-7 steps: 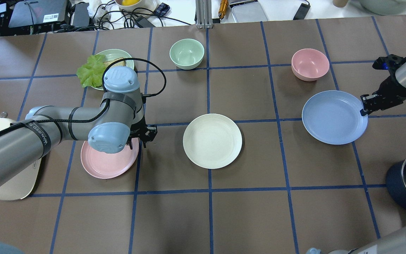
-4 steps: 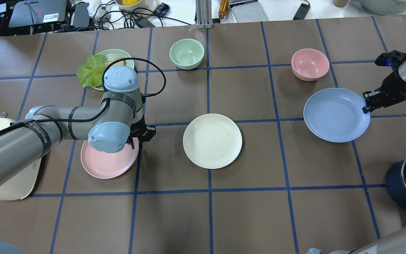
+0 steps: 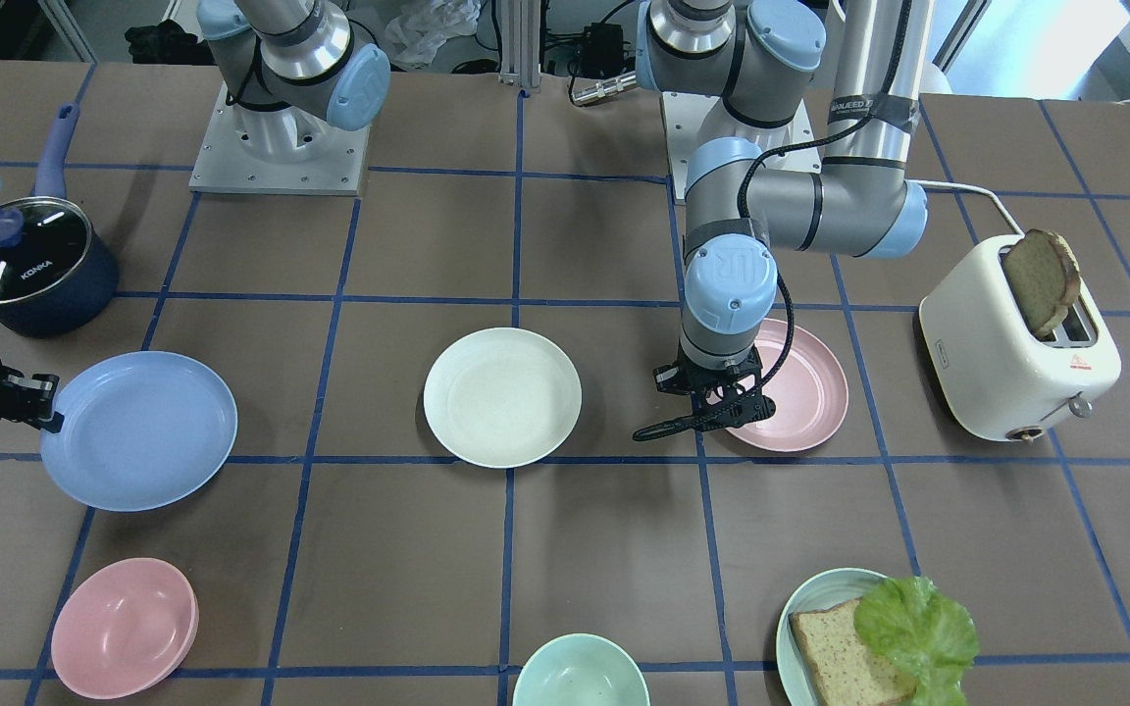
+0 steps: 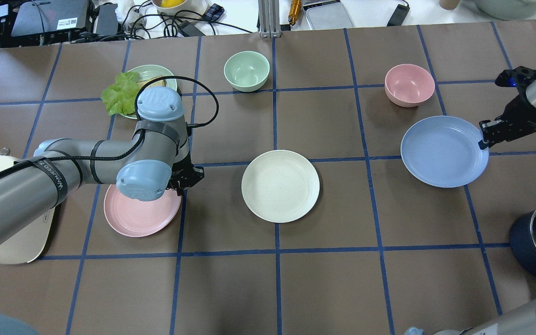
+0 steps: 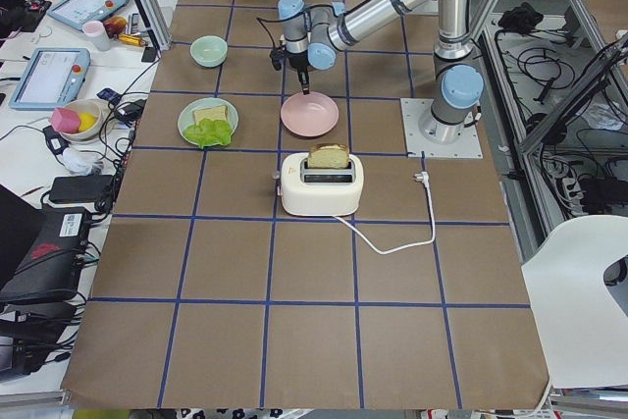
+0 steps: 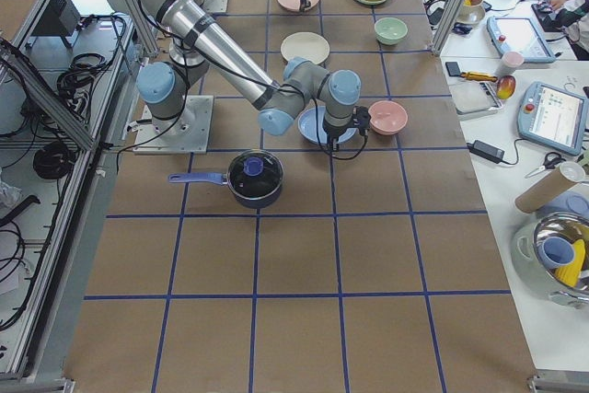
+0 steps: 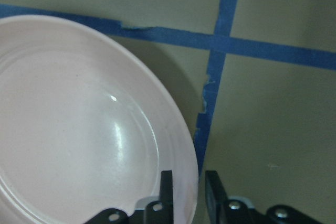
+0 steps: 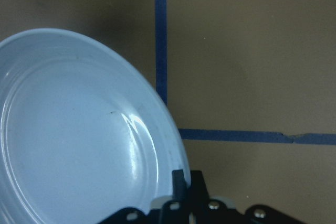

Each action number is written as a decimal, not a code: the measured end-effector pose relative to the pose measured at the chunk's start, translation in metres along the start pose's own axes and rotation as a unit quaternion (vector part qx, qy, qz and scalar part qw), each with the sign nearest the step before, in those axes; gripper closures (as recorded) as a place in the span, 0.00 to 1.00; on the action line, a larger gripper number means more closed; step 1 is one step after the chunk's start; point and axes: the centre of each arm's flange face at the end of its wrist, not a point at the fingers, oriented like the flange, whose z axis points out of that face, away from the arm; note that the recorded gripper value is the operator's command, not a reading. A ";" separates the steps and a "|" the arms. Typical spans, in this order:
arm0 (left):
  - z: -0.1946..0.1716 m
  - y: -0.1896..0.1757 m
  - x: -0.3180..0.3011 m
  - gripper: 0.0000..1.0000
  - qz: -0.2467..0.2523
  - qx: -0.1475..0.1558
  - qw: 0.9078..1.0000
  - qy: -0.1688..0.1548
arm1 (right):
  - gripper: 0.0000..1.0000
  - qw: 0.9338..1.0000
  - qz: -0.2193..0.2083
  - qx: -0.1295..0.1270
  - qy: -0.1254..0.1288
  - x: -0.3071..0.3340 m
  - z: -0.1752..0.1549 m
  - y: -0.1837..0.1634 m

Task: Stack three plates with pink and blue
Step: 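Lift the pink plate with the left gripper and carry it over the cream plate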

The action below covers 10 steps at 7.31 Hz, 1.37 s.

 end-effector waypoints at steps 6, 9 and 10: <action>-0.064 -0.014 0.034 1.00 0.043 0.027 0.998 -0.032 | 1.00 1.000 0.002 0.006 0.001 -0.005 -0.023 -0.004; -0.123 0.001 0.109 1.00 0.080 0.033 0.996 -0.031 | 1.00 1.000 0.001 0.010 0.003 -0.011 -0.035 -0.002; -0.126 0.011 0.132 1.00 0.094 0.033 0.995 -0.024 | 1.00 1.000 0.000 0.010 0.003 -0.013 -0.036 -0.002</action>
